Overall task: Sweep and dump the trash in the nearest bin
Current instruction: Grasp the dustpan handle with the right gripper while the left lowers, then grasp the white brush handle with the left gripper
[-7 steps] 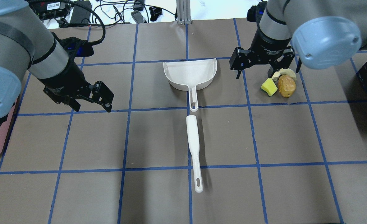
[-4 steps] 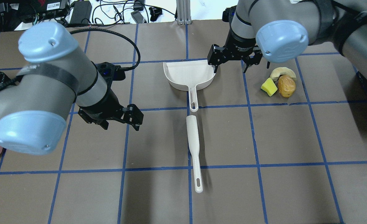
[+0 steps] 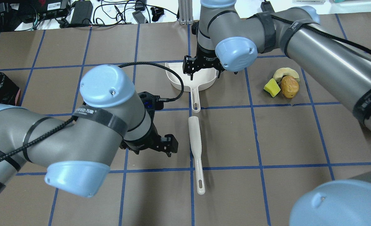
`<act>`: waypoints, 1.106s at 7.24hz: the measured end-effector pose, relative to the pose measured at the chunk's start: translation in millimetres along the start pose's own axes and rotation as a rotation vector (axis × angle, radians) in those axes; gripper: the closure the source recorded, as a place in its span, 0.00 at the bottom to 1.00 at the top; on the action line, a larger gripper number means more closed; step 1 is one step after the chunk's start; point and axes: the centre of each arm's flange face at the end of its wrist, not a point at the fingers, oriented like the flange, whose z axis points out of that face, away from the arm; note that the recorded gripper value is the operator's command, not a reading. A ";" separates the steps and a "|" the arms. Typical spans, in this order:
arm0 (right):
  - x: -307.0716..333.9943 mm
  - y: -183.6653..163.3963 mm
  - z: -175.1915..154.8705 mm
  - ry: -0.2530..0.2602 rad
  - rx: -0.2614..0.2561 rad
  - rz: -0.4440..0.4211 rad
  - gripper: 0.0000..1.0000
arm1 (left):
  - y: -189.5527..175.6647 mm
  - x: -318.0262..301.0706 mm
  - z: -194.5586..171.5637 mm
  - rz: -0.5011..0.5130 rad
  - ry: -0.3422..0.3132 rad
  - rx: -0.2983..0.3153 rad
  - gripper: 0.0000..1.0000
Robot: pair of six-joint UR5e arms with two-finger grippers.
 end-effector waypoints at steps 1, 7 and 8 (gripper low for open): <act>-14.0 5.2 9.8 0.004 -0.014 -0.025 0.05 | 11.2 14.6 13.1 -0.015 0.004 0.014 0.00; -26.5 40.5 80.7 0.058 -0.066 -0.049 0.15 | 45.9 79.5 63.5 -0.054 0.012 0.063 0.01; -26.8 41.7 81.3 0.055 -0.066 -0.038 0.19 | 44.7 86.2 72.5 -0.065 0.008 0.067 0.00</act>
